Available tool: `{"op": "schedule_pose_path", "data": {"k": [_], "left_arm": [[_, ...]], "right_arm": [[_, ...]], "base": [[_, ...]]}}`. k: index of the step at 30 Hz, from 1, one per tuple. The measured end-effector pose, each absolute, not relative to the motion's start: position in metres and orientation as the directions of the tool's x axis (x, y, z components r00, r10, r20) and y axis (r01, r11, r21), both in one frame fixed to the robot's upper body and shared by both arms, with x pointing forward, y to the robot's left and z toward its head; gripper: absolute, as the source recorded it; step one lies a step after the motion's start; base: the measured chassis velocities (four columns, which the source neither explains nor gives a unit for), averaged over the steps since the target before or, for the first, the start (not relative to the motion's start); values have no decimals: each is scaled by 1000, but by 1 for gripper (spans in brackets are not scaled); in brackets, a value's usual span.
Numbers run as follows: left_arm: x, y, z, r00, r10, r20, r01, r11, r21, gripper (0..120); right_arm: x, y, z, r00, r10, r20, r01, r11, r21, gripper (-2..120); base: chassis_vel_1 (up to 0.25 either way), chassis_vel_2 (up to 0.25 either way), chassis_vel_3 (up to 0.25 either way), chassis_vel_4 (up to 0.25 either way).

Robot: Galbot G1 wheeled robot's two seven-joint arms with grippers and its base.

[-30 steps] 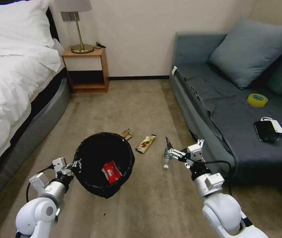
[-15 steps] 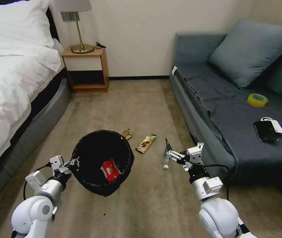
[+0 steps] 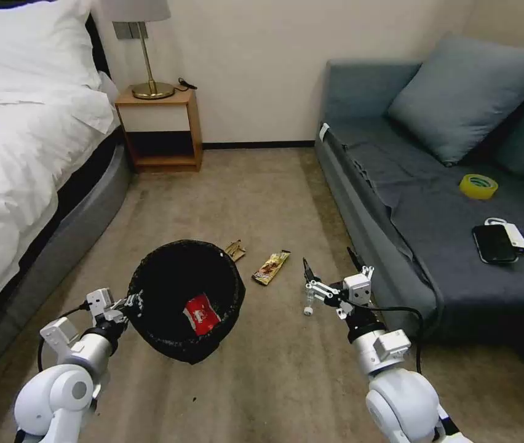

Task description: Pick up the trash bin, then pick up the garbage on the floor and place it into the trash bin.

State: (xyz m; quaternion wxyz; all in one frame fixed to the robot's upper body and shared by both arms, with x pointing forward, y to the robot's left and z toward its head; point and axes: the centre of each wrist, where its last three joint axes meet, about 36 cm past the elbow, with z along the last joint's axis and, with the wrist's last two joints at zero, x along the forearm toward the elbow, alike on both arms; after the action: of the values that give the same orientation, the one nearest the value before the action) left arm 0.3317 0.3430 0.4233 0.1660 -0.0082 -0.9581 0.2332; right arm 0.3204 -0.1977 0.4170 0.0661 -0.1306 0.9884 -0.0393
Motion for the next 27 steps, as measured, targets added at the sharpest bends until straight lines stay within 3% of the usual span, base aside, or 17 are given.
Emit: {"op": "schedule_pose_path", "data": {"k": [12,27], "left_arm": [[332,348,424,-946,84,312,-70,889,-452,4],[335,352,422,-947,81,310,-73,888,-454,4]], "right_arm": [[320,-197,414,-957,-268,-111,-259,962,-91,100],[323,-197,409,-959,-267,-97,-259,961,-94,100]], "base": [[-19,18,21,-13],[-88,85,88,-90]]}}
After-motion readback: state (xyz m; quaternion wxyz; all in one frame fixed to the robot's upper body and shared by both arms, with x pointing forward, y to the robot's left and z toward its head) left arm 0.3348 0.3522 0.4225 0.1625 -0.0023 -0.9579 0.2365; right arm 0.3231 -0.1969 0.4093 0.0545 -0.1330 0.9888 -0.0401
